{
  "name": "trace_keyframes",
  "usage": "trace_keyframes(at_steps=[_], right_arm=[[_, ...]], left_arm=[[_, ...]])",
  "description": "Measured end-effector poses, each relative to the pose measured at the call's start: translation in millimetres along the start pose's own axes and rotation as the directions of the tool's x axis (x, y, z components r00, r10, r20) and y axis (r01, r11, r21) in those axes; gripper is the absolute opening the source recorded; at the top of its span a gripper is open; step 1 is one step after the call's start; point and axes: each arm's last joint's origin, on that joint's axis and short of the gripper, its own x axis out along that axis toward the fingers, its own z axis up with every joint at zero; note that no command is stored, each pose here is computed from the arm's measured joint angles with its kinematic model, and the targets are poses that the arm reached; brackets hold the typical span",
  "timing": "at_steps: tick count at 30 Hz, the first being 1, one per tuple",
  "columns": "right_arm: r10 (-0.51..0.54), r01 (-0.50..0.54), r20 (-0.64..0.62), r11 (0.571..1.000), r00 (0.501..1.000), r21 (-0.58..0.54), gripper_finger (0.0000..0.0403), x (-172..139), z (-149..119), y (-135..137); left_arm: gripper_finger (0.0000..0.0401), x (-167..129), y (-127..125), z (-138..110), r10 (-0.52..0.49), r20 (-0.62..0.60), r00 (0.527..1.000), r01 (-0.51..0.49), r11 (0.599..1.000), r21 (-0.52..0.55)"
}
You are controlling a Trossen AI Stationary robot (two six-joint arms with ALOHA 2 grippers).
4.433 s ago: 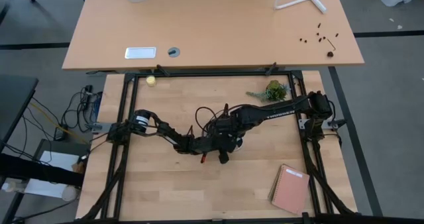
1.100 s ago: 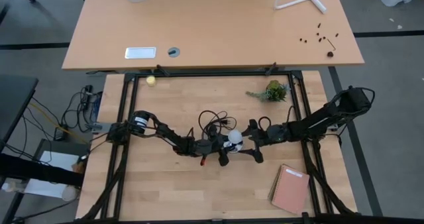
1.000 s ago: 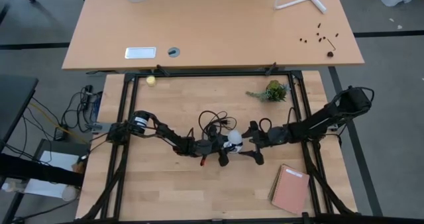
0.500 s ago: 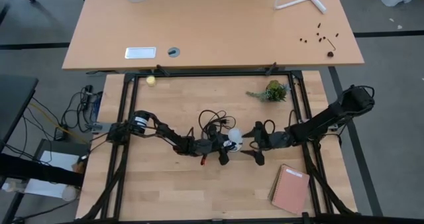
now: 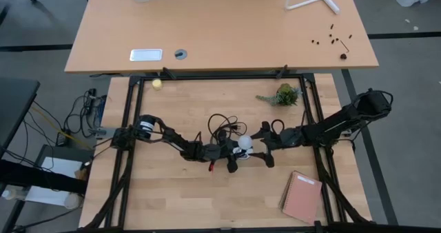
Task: Screw lightbulb
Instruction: Insert the white lightbulb into the metallic lamp
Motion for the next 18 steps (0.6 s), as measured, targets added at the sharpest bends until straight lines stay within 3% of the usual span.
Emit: trace_keyframes(at_steps=[13,18], right_arm=[[0.144,-0.142,-0.035,0.989,0.989,0.039,0.0347,-7.0,-6.5,28.4],[-0.064,0.066,-0.092,0.998,0.994,0.022,0.0347,-8.0,-14.1,19.8]], left_arm=[[0.0198,-0.5,1.7,-1.0,0.098,0.004,0.995,-0.098,0.995,-0.029],[0.0198,-0.5,1.7,-1.3,0.088,0.001,0.996,-0.088,0.996,-0.025]])
